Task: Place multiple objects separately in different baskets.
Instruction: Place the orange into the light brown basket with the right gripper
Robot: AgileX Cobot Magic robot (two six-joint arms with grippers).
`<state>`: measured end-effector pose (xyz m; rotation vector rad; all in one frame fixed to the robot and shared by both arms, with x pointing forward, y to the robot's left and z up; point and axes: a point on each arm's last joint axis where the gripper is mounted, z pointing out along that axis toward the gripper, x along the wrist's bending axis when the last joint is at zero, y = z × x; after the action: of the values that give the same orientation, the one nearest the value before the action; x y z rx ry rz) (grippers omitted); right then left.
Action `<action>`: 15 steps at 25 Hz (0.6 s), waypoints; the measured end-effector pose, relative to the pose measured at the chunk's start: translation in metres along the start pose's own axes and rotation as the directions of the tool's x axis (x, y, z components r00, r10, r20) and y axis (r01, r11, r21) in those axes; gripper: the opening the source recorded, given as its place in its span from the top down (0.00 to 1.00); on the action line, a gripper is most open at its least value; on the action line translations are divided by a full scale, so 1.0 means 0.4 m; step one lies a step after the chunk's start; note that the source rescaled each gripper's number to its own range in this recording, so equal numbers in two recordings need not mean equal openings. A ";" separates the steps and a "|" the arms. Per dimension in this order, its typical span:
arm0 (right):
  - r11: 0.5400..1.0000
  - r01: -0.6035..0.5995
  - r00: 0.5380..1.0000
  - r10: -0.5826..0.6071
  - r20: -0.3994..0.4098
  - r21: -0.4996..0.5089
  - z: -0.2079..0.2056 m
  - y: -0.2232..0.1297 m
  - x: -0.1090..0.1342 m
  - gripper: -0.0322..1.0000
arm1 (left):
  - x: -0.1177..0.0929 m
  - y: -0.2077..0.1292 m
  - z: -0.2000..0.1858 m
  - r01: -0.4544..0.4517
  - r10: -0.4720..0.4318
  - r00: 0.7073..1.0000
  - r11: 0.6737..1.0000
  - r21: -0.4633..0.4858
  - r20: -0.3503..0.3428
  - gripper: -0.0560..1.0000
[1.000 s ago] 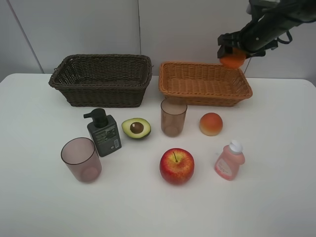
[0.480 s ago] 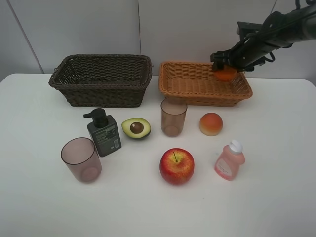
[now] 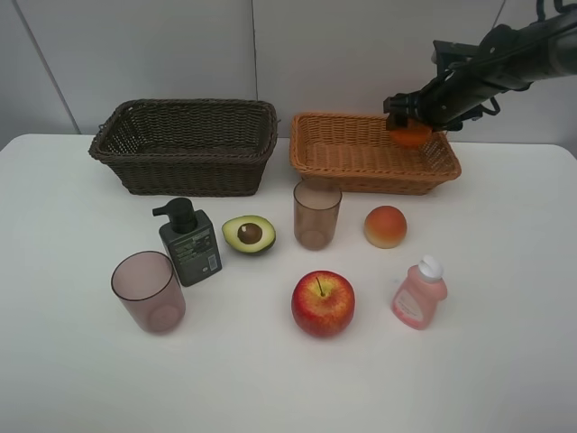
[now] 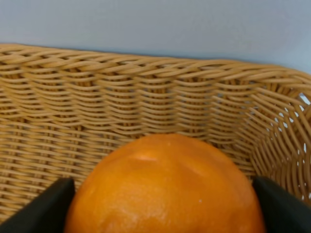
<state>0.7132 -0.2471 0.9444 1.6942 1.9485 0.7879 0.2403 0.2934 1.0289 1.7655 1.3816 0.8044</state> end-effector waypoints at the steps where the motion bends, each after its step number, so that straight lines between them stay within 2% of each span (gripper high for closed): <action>1: 1.000 -0.003 1.000 0.003 -0.001 0.000 0.000 0.000 0.000 0.37 | 0.000 0.000 0.000 0.000 0.000 1.000 1.000 0.000 0.000 0.03; 10: 1.000 -0.009 1.000 0.009 -0.003 0.000 0.000 0.000 0.001 0.36 | 0.000 0.000 0.000 0.000 0.000 1.000 1.000 0.000 0.000 0.03; 13: 1.000 -0.009 1.000 0.009 -0.002 -0.005 0.000 0.001 0.000 0.19 | 0.000 0.000 0.000 0.000 0.000 1.000 1.000 0.000 0.000 0.03; 15: 1.000 -0.010 1.000 0.010 -0.002 -0.008 0.000 0.003 0.000 0.12 | 0.000 0.000 0.000 0.000 0.000 1.000 1.000 0.000 0.000 0.03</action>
<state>0.7138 -0.2468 0.9451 1.7000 1.9371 0.8003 0.2403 0.2934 1.0289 1.7655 1.3816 0.8044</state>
